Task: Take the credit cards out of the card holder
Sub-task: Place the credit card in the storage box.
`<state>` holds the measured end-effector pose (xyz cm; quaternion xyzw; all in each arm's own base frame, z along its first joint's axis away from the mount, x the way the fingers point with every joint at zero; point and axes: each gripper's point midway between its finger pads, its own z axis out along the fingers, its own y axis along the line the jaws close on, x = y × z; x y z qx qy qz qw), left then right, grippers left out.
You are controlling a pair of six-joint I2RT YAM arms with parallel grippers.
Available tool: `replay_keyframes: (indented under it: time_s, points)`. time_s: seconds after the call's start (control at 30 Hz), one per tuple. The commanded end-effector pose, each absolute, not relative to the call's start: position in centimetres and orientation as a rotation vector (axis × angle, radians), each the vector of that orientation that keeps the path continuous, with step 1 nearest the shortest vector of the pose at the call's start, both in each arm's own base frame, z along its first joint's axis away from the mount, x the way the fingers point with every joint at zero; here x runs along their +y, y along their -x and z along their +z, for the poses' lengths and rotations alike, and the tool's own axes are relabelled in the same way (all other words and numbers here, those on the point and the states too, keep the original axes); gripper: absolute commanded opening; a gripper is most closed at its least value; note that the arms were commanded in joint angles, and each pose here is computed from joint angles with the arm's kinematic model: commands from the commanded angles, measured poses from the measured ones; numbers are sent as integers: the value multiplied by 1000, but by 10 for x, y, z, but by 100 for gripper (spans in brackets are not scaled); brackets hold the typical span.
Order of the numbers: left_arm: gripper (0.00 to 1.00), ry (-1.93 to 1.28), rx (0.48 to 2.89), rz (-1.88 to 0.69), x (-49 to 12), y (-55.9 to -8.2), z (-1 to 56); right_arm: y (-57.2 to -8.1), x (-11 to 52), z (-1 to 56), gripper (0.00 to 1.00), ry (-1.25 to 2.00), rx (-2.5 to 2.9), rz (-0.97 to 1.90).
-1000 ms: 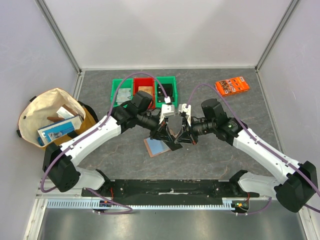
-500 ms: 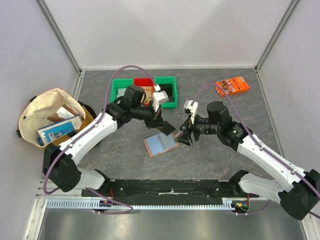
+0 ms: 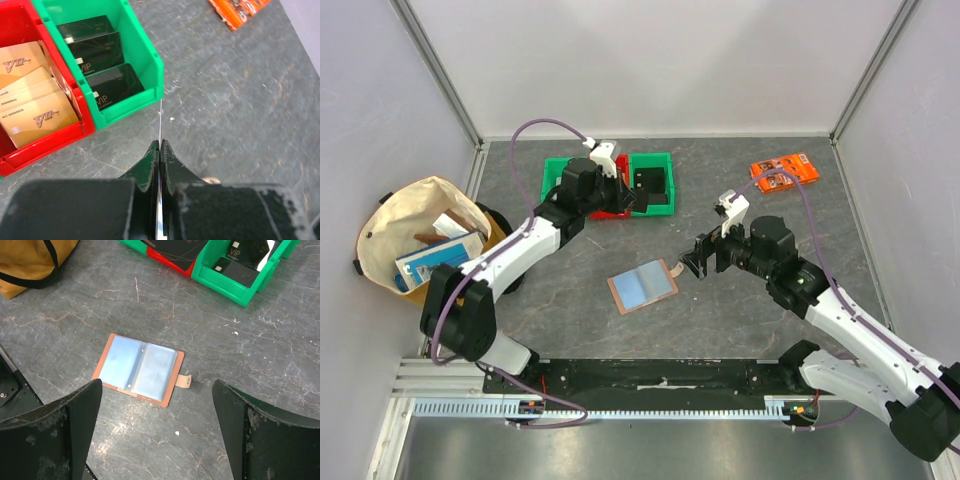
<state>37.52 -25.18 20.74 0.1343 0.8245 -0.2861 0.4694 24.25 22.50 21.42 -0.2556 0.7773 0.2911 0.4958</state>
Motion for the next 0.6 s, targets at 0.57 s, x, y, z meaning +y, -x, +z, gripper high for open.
replay_keyframes:
  time_s: [0.57]
  points:
    - [6, -26, 2037, -638, -287, -514, 153, -240, 215, 230, 98, 541, 1775, 704]
